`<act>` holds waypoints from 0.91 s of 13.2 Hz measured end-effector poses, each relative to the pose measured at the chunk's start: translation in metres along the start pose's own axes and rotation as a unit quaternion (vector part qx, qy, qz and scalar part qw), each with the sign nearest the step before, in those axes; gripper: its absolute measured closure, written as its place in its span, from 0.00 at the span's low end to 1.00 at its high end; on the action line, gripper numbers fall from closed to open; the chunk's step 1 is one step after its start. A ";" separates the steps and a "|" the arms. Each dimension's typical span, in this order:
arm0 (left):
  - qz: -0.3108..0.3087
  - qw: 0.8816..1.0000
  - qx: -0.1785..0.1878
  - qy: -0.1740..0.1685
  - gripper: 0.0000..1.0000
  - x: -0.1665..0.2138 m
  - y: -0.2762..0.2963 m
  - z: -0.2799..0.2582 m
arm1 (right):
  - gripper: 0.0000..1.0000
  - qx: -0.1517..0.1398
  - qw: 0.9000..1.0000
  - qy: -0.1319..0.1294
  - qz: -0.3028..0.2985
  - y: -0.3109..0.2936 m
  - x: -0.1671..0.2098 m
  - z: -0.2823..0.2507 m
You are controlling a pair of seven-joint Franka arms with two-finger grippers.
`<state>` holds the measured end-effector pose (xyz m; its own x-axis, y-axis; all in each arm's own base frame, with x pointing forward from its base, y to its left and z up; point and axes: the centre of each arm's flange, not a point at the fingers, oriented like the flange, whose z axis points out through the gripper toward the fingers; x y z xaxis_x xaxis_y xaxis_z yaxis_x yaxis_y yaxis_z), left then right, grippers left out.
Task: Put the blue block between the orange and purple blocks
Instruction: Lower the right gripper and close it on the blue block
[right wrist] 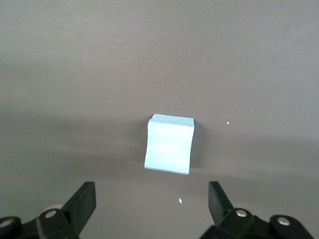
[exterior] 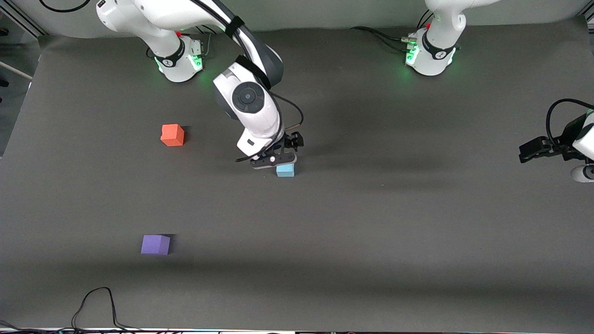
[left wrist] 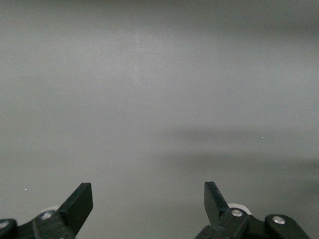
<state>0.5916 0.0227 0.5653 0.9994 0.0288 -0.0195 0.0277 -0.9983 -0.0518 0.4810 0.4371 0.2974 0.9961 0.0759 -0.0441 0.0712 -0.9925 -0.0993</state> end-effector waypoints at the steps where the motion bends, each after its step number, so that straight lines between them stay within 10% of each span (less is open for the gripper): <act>1: 0.001 1.000 0.000 0.001 0.00 0.000 0.001 -0.001 | 0.00 -0.002 1.000 0.000 0.004 0.006 -0.003 0.020; 10: 0.023 1.000 0.006 0.012 0.00 -0.006 0.030 -0.014 | 0.04 -0.002 0.999 0.004 0.040 0.014 -0.003 0.100; 12: 0.022 1.000 0.003 0.013 0.00 -0.007 0.028 -0.016 | 0.27 -0.003 0.999 0.004 0.041 0.016 -0.002 0.103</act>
<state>0.5860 -0.0066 0.5799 0.9998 -0.0173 0.0049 -0.0170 -0.9982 -0.0575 0.4749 0.4314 0.1934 0.9990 -0.0073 -0.0439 -0.0112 -0.9959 -0.0902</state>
